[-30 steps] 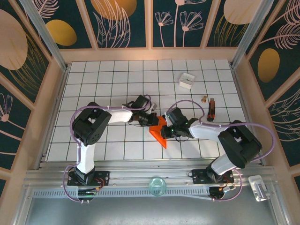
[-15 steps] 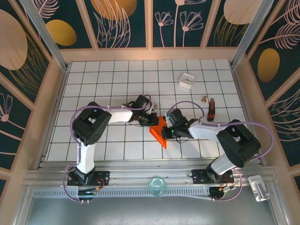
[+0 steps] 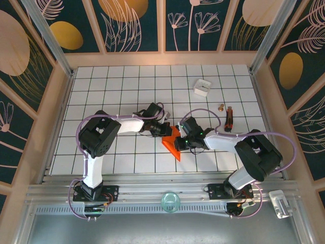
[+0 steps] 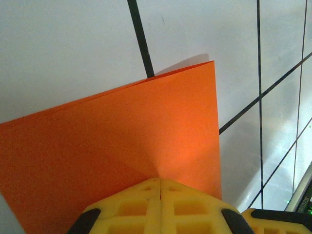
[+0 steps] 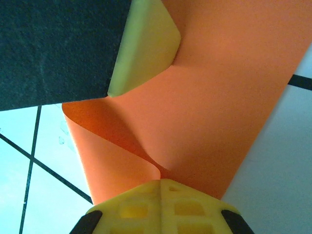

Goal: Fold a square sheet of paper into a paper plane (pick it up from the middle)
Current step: Perform the third fold on the triangle at the bottom-center of the table.

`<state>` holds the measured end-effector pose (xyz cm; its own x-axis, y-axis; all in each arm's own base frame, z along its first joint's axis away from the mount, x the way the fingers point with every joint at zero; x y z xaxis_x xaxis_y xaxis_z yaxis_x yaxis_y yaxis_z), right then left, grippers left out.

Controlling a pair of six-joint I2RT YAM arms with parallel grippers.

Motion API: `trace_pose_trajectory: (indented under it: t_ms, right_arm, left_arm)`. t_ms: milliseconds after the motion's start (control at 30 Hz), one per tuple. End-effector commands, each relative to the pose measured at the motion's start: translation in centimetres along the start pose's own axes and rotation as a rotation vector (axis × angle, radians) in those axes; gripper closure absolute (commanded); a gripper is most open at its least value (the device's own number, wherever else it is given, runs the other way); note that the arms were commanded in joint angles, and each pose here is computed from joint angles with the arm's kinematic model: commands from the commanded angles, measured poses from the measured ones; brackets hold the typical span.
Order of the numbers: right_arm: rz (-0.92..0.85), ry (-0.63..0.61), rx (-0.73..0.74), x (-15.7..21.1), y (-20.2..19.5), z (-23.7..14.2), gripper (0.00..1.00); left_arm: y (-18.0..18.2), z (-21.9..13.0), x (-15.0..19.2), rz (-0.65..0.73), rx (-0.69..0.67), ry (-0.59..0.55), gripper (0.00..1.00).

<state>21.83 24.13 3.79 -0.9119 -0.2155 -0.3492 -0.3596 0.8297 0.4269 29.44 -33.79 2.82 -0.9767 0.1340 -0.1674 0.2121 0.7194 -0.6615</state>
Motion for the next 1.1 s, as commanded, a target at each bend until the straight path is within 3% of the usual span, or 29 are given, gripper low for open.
trace_pose_trajectory:
  t_ms: [0,1067]
  right_arm:
    - [-0.007,0.011,0.019,-0.1,-0.3,0.2,1.0]
    - [-0.008,0.055,0.063,1.2,-1.7,1.1,1.0]
  left_arm:
    - [2.4,1.3,1.8,-0.038,-0.075,0.072,1.0]
    - [1.9,1.2,1.3,-0.034,-0.069,0.066,1.0]
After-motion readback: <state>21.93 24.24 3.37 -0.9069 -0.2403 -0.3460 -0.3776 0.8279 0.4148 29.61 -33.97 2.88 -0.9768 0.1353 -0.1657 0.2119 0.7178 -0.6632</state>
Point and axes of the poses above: each hand's point on the last joint's axis, 136 mm out from that joint toward the fingers, its own z axis out along the fingers, its own y axis along the line the jaws close on, x = y × z, the point moved 2 cm from there along -z, back along the fingers
